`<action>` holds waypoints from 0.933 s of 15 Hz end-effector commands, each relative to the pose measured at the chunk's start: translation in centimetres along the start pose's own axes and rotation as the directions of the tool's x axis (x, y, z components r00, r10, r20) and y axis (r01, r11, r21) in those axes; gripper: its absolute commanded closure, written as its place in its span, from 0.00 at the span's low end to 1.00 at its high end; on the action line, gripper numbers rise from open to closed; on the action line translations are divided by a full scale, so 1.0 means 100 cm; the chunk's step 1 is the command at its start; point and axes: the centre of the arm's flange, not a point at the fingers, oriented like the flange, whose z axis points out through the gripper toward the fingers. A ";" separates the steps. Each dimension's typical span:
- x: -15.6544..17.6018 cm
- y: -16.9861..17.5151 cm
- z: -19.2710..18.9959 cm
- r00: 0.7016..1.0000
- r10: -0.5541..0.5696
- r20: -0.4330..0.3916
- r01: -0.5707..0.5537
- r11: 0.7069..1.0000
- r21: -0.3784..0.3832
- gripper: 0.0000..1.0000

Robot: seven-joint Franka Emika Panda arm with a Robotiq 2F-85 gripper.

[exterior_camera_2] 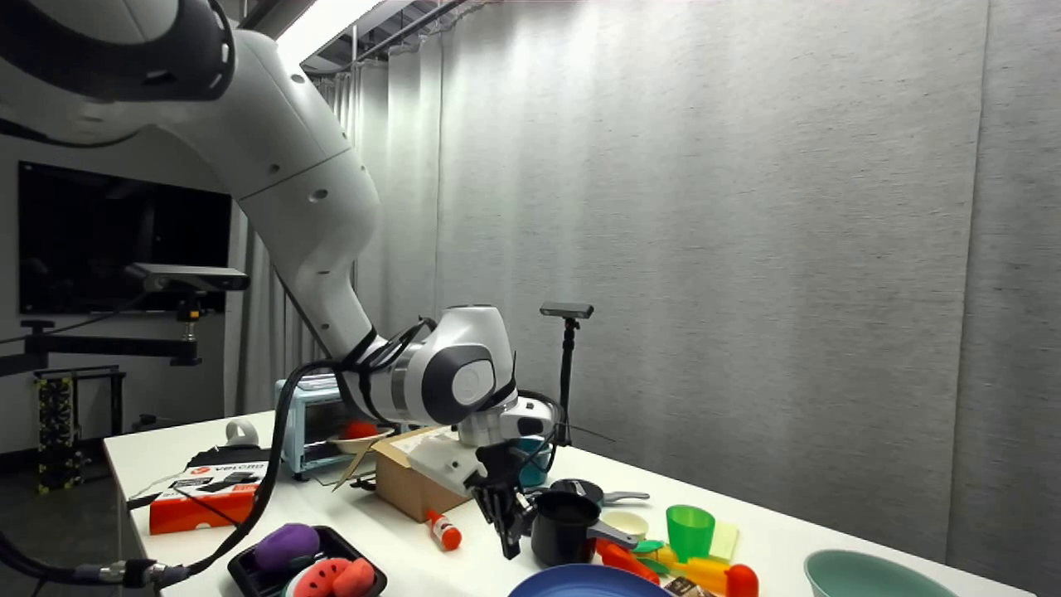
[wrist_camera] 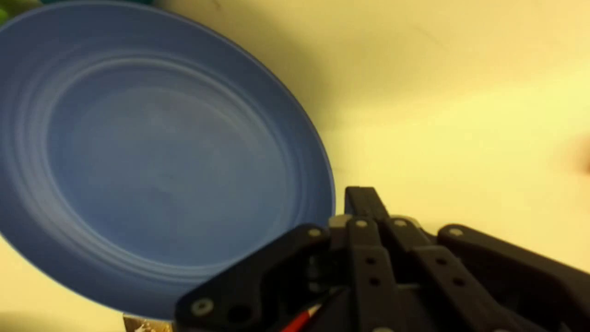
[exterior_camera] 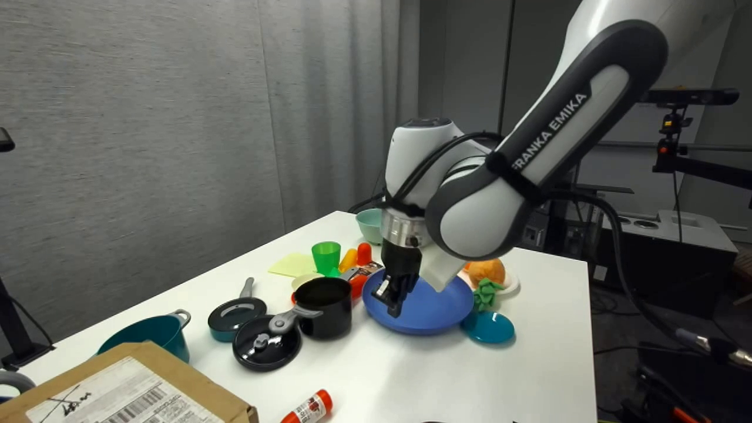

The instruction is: Remove the plush toys from the blue plate

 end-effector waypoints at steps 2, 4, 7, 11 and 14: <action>0.035 0.005 -0.044 0.980 0.167 -0.106 -0.163 0.985 0.049 1.00; 0.046 0.008 -0.052 0.951 0.248 -0.183 -0.239 0.968 0.074 1.00; 0.061 0.008 -0.051 0.898 0.348 -0.268 -0.333 0.938 0.102 1.00; 0.080 -0.002 -0.035 0.886 0.364 -0.286 -0.353 0.931 0.090 1.00; 0.077 -0.022 -0.031 0.910 0.347 -0.226 -0.340 0.938 0.070 0.66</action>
